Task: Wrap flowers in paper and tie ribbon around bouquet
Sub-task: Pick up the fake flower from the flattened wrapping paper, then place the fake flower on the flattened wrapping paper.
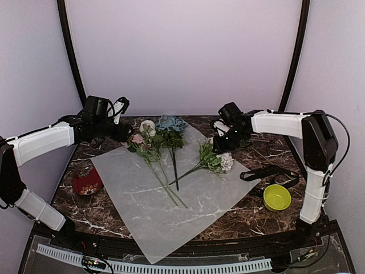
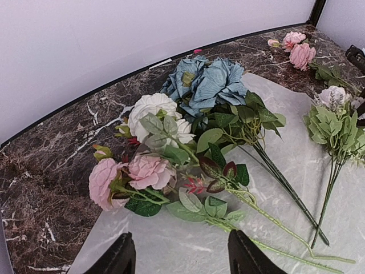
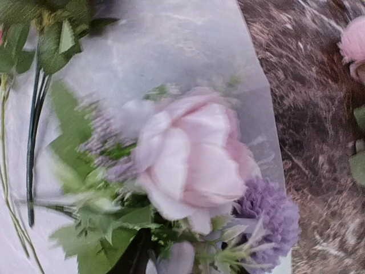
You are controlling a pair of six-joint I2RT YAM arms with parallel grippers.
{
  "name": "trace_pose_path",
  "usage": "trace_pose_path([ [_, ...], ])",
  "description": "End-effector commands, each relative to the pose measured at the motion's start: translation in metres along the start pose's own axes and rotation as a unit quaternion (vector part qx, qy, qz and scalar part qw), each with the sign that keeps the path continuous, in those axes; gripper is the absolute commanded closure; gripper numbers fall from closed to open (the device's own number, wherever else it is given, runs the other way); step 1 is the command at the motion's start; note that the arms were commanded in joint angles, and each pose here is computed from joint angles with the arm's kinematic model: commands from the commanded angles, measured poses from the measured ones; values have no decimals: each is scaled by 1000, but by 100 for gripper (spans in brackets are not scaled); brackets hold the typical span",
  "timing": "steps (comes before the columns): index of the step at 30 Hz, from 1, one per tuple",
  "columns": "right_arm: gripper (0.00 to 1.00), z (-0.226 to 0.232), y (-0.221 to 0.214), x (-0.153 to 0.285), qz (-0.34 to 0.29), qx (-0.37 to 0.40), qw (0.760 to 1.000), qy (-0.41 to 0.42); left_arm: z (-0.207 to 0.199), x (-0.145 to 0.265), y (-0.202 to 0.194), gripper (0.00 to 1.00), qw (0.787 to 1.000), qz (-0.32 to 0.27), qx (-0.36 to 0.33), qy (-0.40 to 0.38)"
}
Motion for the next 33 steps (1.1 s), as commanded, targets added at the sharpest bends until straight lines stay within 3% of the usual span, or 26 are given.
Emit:
trace_pose_path([
  [1, 88, 2, 34, 30, -43, 72, 996, -17, -1, 4, -2, 43, 1000, 0, -5, -4],
  [3, 99, 3, 45, 45, -60, 109, 992, -26, -2, 5, -1, 43, 1000, -1, -6, -5],
  [7, 100, 12, 64, 80, -97, 198, 975, -37, -1, 5, -1, 43, 1000, -2, -6, -5],
  [10, 100, 34, 77, 103, -130, 291, 947, -23, -2, 5, -1, 43, 1000, -1, -6, -6],
  [15, 100, 73, 94, 138, -202, 450, 870, -18, -1, 5, -1, 43, 1000, -2, -7, -4],
  [19, 100, 96, 106, 155, -257, 532, 807, -15, -1, 4, -2, 43, 1000, 0, -7, -3],
  [22, 100, 116, 109, 149, -277, 601, 749, -34, -1, 3, -3, 43, 1000, 1, -7, -2],
  [25, 100, 129, 120, 139, -304, 634, 708, -66, 1, 2, -4, 43, 1000, 3, -7, 0],
  [29, 100, 139, 129, 117, -312, 659, 682, -58, 1, 0, -6, 43, 1000, 6, -8, 2],
  [33, 100, 139, 124, 79, -285, 683, 670, -60, 1, -3, -8, 43, 1000, 11, -8, 2],
])
Point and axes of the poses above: each gripper's point midway between its finger pads, its own x axis back along the fingers, its own z axis along the line the jaws close on, y = z × x, the point moved 3 cm from there along x, back along the fingers, and after that the axes turned 12 degrees about x, right-handed, at the moved point
